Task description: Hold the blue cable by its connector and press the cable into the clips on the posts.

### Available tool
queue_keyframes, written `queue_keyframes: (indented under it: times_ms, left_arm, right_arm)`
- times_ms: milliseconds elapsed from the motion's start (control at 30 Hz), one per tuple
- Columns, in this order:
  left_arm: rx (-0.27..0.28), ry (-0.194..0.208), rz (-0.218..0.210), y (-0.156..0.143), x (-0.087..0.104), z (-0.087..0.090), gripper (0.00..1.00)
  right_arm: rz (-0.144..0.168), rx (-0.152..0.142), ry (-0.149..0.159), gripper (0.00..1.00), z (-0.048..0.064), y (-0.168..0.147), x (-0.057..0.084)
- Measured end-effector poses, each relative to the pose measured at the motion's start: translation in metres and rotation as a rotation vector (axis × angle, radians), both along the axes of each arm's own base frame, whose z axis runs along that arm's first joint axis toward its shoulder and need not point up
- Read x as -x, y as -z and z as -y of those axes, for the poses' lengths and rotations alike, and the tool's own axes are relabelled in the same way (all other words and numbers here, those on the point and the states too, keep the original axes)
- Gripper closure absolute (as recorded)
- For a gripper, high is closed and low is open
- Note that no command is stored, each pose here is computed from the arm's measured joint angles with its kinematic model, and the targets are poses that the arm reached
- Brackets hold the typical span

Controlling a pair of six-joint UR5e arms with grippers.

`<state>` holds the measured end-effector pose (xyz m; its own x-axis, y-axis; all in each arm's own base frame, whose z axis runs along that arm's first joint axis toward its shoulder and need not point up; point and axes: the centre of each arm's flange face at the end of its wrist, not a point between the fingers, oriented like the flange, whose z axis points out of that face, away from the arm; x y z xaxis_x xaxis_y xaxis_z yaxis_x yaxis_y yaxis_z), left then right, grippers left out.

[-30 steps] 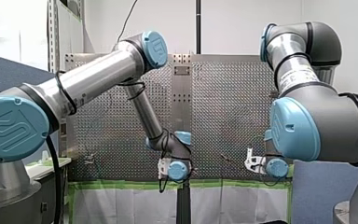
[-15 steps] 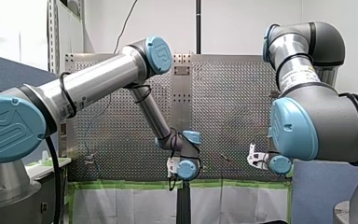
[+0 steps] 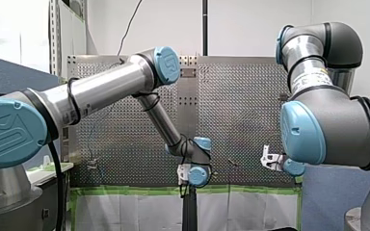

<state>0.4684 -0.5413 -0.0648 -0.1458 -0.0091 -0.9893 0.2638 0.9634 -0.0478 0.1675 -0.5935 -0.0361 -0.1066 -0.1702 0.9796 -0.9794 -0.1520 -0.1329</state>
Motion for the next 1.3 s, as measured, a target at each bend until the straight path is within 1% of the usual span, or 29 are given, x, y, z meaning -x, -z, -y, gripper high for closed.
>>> queue_keyframes:
  times_ms: [133, 333, 433, 567, 767, 867, 1000, 1167, 1300]
  left_arm:
    - [0.011, 0.002, 0.009, -0.004, -0.006, 0.004, 1.0]
    - [0.017, 0.001, 0.016, -0.005, -0.011, 0.006, 1.0]
    - [0.014, 0.005, 0.012, -0.001, -0.012, 0.007, 1.0]
    - [0.0, 0.006, -0.005, 0.011, -0.016, 0.008, 1.0]
    - [0.01, -0.003, 0.005, 0.006, -0.031, 0.012, 1.0]
    - [0.015, -0.009, 0.011, 0.003, -0.038, 0.012, 1.0]
    - [0.014, -0.016, 0.011, 0.001, -0.043, 0.009, 1.0]
    - [0.01, -0.022, 0.007, 0.001, -0.046, 0.006, 1.0]
    - [0.006, -0.023, 0.007, 0.001, -0.047, 0.005, 1.0]
  right_arm:
    - [-0.001, -0.003, 0.005, 1.0, 0.003, -0.001, 0.004]
    - [-0.004, -0.004, 0.005, 1.0, 0.004, 0.0, 0.006]
    - [-0.005, -0.004, 0.003, 1.0, 0.004, 0.0, 0.006]
    - [-0.007, -0.003, 0.002, 1.0, 0.004, 0.0, 0.006]
    - [-0.008, -0.005, 0.002, 1.0, 0.004, 0.002, 0.006]
    - [-0.01, -0.015, 0.002, 1.0, 0.004, 0.009, 0.006]
    - [-0.015, -0.039, 0.001, 1.0, 0.003, 0.021, 0.006]
    - [-0.029, -0.062, 0.001, 1.0, 0.007, 0.023, 0.006]
    - [-0.034, -0.073, 0.005, 1.0, 0.013, 0.02, 0.008]
